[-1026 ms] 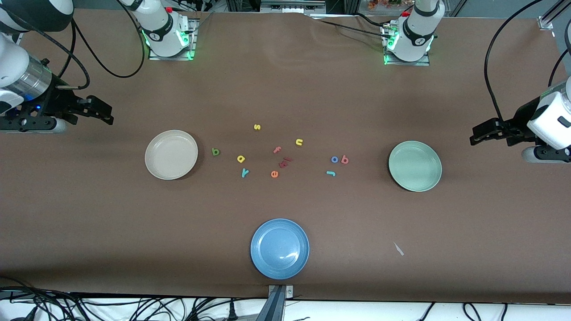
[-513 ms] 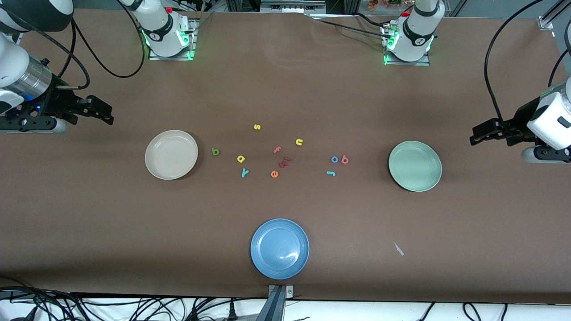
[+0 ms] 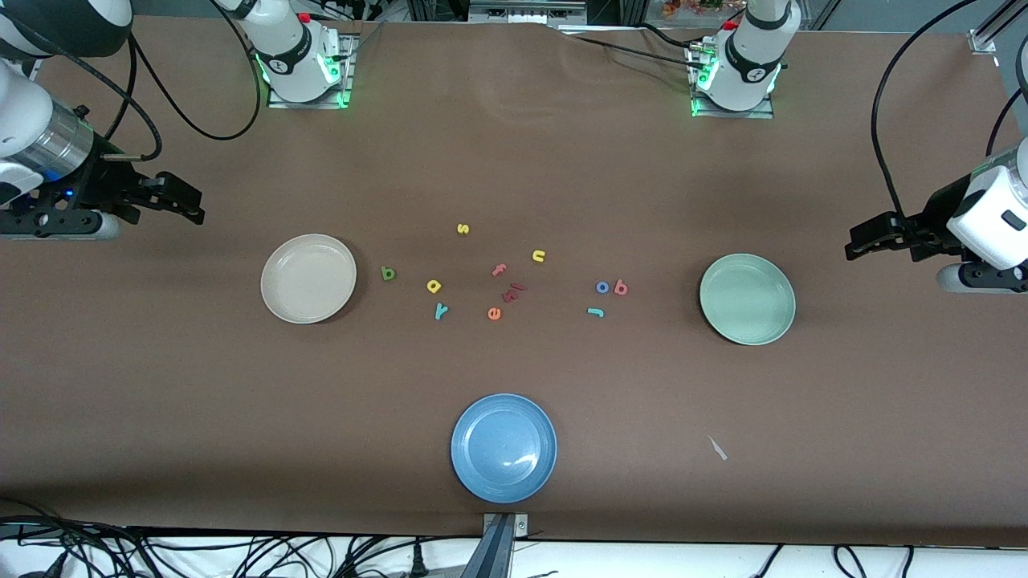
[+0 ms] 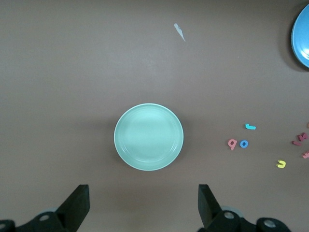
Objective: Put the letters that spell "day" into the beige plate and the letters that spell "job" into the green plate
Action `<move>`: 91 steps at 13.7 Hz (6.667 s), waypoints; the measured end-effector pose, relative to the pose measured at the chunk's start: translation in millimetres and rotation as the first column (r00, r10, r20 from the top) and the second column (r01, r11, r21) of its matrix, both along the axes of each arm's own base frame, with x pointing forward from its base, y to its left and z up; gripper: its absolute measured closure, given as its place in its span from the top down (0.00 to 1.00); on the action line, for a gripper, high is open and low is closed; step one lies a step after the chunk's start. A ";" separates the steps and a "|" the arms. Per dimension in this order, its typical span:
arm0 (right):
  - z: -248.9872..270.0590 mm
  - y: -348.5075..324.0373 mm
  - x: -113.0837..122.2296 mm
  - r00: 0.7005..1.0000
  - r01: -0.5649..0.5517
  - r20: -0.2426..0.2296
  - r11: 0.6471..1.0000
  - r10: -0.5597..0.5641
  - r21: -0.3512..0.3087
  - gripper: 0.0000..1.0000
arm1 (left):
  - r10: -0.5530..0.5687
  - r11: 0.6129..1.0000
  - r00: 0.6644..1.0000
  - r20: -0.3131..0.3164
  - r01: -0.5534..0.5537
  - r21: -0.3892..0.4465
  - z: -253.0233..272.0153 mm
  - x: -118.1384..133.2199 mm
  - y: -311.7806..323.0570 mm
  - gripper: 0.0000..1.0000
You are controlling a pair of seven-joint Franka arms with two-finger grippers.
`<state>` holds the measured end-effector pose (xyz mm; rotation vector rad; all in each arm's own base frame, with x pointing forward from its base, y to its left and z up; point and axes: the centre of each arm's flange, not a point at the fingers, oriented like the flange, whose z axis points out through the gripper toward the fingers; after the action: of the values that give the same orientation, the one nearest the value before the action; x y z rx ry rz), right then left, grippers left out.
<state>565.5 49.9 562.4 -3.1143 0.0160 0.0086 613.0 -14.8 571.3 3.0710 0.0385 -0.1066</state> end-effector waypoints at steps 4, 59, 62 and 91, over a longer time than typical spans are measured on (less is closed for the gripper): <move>0.0 0.0 0.0 1.000 0.000 0.000 1.000 0.000 0.000 1.00 | 0.001 1.000 1.000 -0.004 -0.001 0.000 -0.3 -0.4 0.6 0.96; -360.5 197.4 -42.6 0.956 -0.280 -0.086 0.960 0.280 0.007 0.56 | 0.081 0.997 0.980 -0.180 -0.080 0.016 -397.3 -53.1 -265.2 0.48; -373.0 198.6 -43.7 0.956 -0.282 -0.085 0.959 0.281 0.008 0.56 | 0.100 0.995 0.981 -0.164 -0.100 0.011 -400.5 -51.3 -265.9 0.48; -345.6 98.1 -6.1 0.959 -0.233 -0.184 0.970 0.218 -0.066 0.70 | 0.028 0.999 0.950 -0.310 -0.035 -0.018 -379.4 -7.8 22.1 0.42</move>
<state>559.3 148.0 216.8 -3.1706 -0.3444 0.2952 605.2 7.3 191.8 2.9958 0.1019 -0.5826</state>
